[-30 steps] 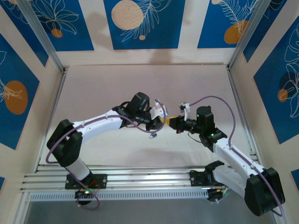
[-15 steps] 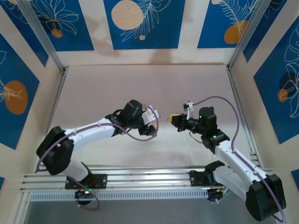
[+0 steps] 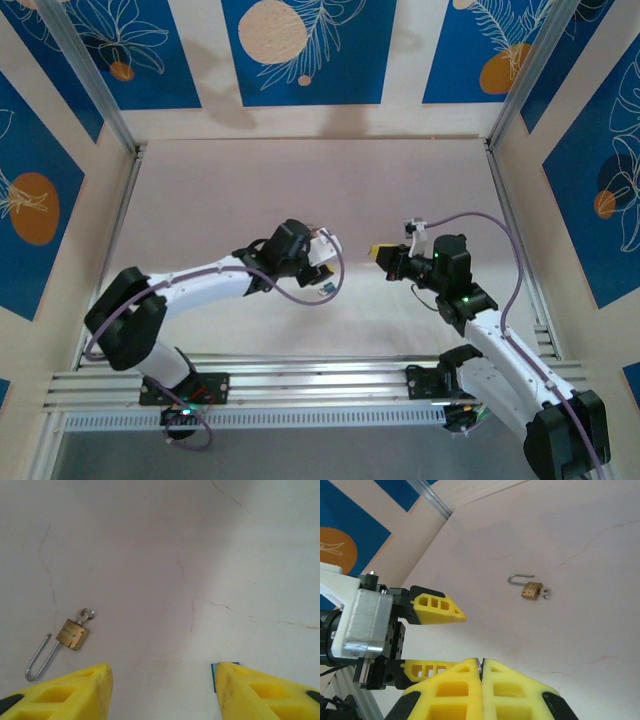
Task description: Unlock with the key
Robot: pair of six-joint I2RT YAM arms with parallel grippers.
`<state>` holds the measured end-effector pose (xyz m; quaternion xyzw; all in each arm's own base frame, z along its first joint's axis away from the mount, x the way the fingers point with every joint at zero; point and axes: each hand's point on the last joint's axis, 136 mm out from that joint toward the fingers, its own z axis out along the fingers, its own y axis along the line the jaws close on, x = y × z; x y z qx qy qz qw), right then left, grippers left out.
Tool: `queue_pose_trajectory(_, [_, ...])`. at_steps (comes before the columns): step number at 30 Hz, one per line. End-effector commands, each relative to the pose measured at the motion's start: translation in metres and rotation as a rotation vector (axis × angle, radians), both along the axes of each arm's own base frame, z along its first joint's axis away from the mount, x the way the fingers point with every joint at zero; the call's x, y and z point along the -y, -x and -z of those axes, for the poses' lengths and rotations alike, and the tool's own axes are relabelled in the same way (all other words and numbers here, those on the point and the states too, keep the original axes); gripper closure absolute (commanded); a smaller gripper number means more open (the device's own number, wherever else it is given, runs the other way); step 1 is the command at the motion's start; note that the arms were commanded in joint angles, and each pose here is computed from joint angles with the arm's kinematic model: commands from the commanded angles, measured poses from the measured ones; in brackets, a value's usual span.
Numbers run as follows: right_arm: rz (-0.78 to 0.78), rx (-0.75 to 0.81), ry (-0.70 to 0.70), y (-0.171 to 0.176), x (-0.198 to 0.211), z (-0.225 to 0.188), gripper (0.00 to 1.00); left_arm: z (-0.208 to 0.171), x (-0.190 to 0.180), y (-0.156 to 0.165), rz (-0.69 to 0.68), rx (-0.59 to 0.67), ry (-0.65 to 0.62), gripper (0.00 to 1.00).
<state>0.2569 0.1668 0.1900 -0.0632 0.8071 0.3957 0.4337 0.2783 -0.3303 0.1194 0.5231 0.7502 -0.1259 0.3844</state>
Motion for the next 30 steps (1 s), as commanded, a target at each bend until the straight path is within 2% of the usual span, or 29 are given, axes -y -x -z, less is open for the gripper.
queue_pose_trajectory(1, [0.039,-0.038,0.008,0.003,0.01,0.01,1.0,0.025,-0.003,0.021,0.035,-0.167,-0.137,0.46])
queue_pose_trajectory(3, [0.054,-0.052,0.006,0.004,0.014,0.012,1.0,0.032,0.0,0.03,0.08,-0.263,-0.216,0.45])
queue_pose_trajectory(7, [0.076,-0.075,0.01,0.005,0.02,0.019,1.0,0.051,0.0,0.049,0.147,-0.376,-0.309,0.45])
queue_pose_trajectory(9, [0.084,-0.081,0.008,0.006,0.023,0.021,1.0,0.062,-0.003,0.055,0.147,-0.436,-0.35,0.44])
queue_pose_trajectory(12, [0.095,-0.081,0.005,0.007,0.026,0.022,1.0,0.078,-0.006,0.056,0.136,-0.496,-0.417,0.48])
queue_pose_trajectory(18, [0.104,-0.09,0.008,0.008,0.03,0.024,1.0,0.086,0.004,0.054,0.126,-0.544,-0.416,0.51])
queue_pose_trajectory(23, [0.104,-0.084,0.0,0.009,0.031,0.022,1.0,0.096,0.005,0.043,0.079,-0.533,-0.452,0.53])
queue_pose_trajectory(28, [0.103,-0.085,-0.003,0.009,0.031,0.021,1.0,0.106,0.002,0.037,0.032,-0.546,-0.5,0.59])
queue_pose_trajectory(30, [0.104,-0.085,-0.003,0.009,0.031,0.021,1.0,0.108,0.0,0.037,0.019,-0.549,-0.514,0.64])
